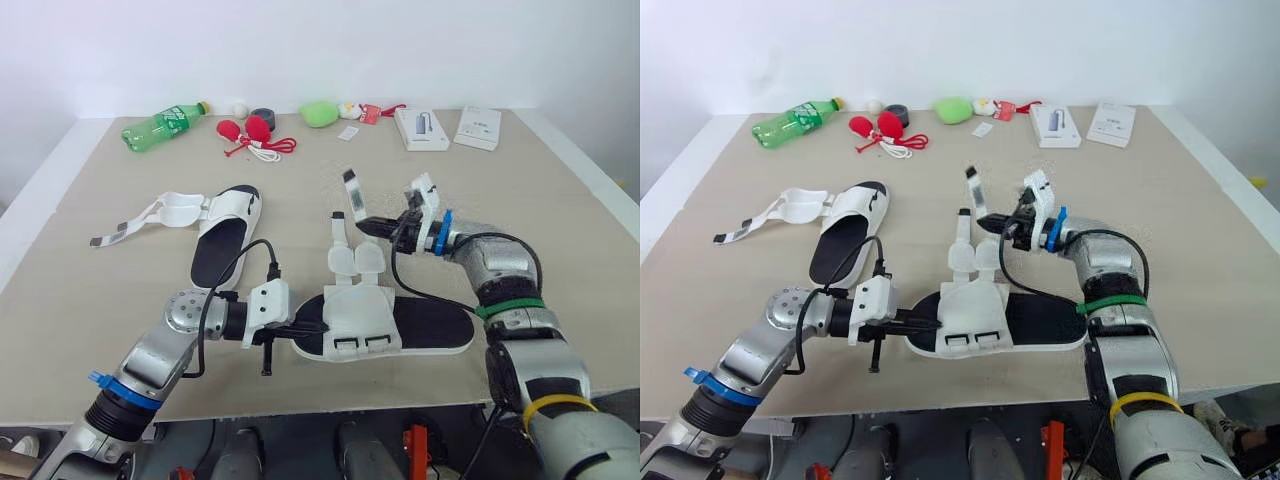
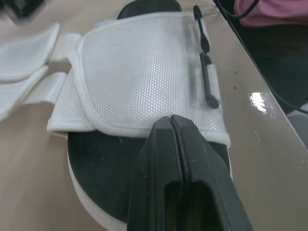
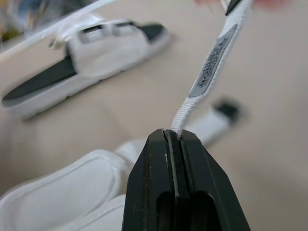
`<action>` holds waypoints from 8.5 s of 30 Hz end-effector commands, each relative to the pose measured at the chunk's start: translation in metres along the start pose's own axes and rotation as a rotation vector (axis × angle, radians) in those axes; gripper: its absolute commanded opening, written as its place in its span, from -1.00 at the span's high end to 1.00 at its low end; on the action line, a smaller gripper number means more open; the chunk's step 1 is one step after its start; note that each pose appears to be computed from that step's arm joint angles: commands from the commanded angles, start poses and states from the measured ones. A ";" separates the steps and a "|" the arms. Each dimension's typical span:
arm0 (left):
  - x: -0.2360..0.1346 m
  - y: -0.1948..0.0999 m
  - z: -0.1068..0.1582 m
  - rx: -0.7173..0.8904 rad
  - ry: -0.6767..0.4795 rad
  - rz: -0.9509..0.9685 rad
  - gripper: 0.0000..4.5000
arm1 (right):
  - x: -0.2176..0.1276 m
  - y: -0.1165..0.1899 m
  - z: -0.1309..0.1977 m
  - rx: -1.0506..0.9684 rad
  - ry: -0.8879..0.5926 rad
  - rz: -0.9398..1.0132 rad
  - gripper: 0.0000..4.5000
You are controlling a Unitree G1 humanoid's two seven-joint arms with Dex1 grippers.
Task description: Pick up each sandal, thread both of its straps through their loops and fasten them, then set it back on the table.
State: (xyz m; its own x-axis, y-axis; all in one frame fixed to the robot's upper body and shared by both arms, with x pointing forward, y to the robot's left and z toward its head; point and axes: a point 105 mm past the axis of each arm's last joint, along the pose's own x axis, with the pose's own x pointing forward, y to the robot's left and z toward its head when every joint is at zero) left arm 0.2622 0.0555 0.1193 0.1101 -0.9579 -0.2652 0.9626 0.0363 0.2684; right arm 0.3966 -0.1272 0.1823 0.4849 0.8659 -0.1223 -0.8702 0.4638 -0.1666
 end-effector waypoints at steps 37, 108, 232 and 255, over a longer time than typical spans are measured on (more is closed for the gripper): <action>-0.004 0.015 -0.013 -0.016 0.055 0.032 1.00 | -0.082 0.104 0.022 -0.969 -0.089 0.441 -0.22; 0.009 0.002 0.000 -0.057 0.007 -0.001 1.00 | -0.086 0.136 0.031 0.702 0.169 0.304 0.95; 0.017 -0.004 -0.009 -0.031 0.046 -0.004 1.00 | -0.071 0.112 -0.002 0.853 0.405 0.213 0.95; 0.019 -0.006 -0.011 -0.023 0.053 -0.018 1.00 | -0.082 0.119 0.002 0.895 0.385 0.220 0.95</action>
State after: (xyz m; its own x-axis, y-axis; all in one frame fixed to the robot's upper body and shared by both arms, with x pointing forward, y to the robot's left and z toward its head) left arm 0.2647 0.0423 0.1057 0.1212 -0.9441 -0.3066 0.9690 0.0455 0.2429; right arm 0.2515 -0.1404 0.1628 0.1326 0.8980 -0.4196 -0.5828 0.4130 0.6998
